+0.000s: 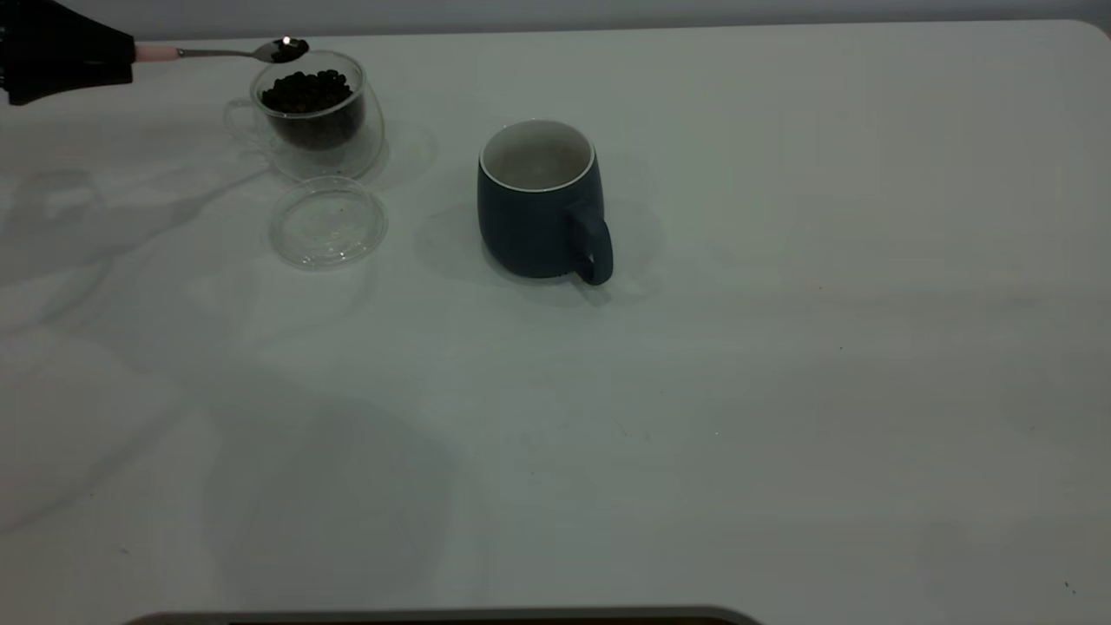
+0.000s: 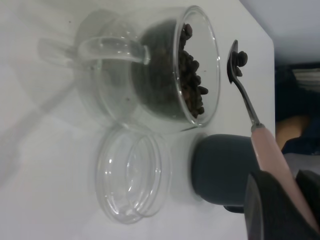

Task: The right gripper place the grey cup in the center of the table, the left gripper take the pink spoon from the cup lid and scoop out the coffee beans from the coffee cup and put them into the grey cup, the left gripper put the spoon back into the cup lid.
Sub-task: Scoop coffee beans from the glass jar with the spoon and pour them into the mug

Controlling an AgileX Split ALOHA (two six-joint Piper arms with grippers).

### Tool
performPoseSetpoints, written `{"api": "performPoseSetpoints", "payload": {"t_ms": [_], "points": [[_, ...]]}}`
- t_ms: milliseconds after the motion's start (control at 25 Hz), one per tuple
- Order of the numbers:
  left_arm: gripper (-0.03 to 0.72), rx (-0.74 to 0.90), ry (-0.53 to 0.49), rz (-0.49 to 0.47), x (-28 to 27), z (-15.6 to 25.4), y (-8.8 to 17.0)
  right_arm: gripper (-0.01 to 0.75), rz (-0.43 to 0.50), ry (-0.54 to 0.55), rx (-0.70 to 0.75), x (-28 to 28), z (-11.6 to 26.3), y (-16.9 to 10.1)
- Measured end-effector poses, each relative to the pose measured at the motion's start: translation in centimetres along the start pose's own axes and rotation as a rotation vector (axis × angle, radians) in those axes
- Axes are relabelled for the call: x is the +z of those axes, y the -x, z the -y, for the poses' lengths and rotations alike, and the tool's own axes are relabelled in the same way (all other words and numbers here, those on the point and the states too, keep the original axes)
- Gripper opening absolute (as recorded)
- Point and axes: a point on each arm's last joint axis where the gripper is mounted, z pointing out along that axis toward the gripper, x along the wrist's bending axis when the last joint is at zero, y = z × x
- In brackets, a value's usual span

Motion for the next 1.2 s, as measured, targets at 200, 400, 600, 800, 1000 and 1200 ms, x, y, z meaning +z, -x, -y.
{"api": "performPoseSetpoints", "payload": {"t_ms": [200, 400, 600, 800, 1000, 1200], "points": [[0.127, -0.001, 0.008, -0.009, -0.12, -0.06, -0.14, 0.590, 0.000, 0.000, 0.000, 0.00, 0.00, 0.00], [0.127, -0.003, 0.002, -0.001, -0.12, -0.01, -0.07, 0.590, 0.000, 0.000, 0.000, 0.00, 0.00, 0.00], [0.127, -0.004, -0.016, 0.029, -0.12, 0.15, 0.21, 0.590, 0.000, 0.000, 0.000, 0.00, 0.00, 0.00], [0.127, -0.009, -0.040, 0.071, -0.15, 0.37, 0.59, 0.590, 0.000, 0.000, 0.000, 0.00, 0.00, 0.00], [0.127, -0.031, -0.051, 0.087, -0.16, 0.45, 0.74, 0.590, 0.000, 0.000, 0.000, 0.00, 0.00, 0.00], [0.127, -0.053, -0.051, 0.087, -0.16, 0.45, 0.74, 0.590, 0.000, 0.000, 0.000, 0.00, 0.00, 0.00]]}}
